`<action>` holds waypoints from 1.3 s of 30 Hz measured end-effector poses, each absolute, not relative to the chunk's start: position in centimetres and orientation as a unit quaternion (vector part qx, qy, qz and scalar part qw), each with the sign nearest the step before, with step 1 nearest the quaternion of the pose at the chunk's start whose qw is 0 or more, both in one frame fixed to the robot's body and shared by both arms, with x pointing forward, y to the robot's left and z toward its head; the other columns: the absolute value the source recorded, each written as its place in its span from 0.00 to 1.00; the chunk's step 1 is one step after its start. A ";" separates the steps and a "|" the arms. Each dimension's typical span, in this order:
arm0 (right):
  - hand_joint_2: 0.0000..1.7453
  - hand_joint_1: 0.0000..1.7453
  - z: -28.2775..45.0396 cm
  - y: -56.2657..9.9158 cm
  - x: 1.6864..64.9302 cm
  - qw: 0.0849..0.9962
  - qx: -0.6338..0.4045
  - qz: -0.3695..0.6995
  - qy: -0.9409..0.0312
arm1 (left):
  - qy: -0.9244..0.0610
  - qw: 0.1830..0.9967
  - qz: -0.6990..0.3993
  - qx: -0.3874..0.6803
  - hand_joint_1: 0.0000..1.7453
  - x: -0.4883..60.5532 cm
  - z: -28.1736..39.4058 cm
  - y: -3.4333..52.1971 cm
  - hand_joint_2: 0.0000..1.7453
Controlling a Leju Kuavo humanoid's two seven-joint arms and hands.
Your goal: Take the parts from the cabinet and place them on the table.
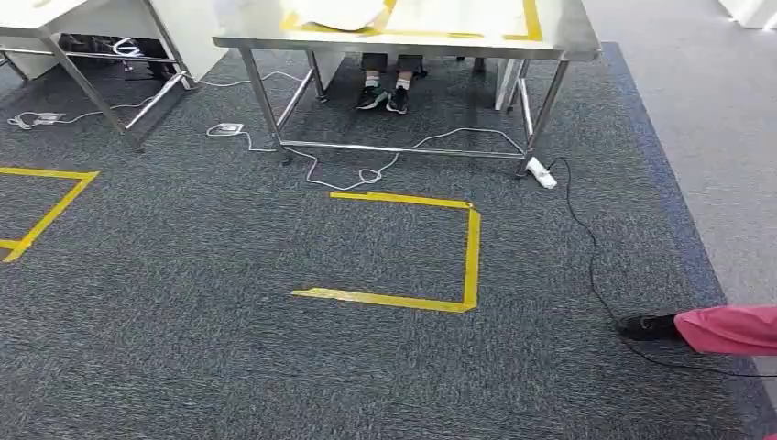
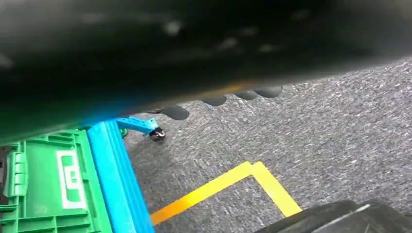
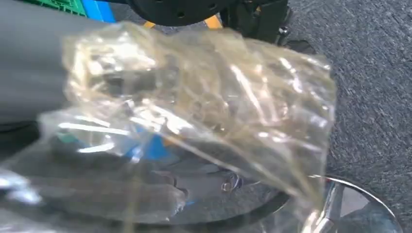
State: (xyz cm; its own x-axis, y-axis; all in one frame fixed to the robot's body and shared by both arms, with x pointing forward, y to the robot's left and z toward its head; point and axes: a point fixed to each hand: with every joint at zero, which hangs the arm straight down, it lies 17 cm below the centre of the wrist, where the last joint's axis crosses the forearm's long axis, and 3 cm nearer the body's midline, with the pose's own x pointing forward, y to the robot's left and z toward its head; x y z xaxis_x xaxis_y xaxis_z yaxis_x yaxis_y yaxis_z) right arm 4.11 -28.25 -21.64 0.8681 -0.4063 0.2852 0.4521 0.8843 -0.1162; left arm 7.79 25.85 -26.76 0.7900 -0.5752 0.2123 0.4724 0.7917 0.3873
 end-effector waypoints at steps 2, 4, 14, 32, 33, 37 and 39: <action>0.00 0.00 -21.6 -28.4 4.2 0.963 -0.094 -0.217 -0.130 | -0.163 0.931 -0.283 0.162 0.00 7.9 -26.7 25.8 0.00; 0.00 0.00 -21.6 -28.7 4.3 0.964 -0.100 -0.209 -0.133 | -0.165 0.931 -0.283 0.165 0.00 8.1 -26.7 25.6 0.00; 0.00 0.00 -21.8 -29.2 5.3 0.966 -0.106 -0.188 -0.145 | -0.142 0.937 -0.279 0.155 0.00 7.2 -27.2 25.0 0.00; 0.00 0.00 -22.5 -29.6 4.6 0.966 -0.107 -0.195 -0.135 | -0.113 0.942 -0.285 0.137 0.00 5.3 -27.6 24.3 0.00; 0.00 0.00 -22.5 -29.6 4.6 0.965 -0.107 -0.196 -0.135 | -0.111 0.942 -0.285 0.136 0.00 5.1 -27.6 24.3 0.00; 0.00 0.00 -22.5 -29.6 4.7 0.965 -0.107 -0.197 -0.135 | -0.112 0.941 -0.288 0.136 0.00 5.2 -27.6 24.3 0.00; 0.00 0.00 -22.6 -29.6 4.7 0.965 -0.107 -0.198 -0.136 | -0.112 0.941 -0.289 0.136 0.00 5.1 -27.6 24.2 0.00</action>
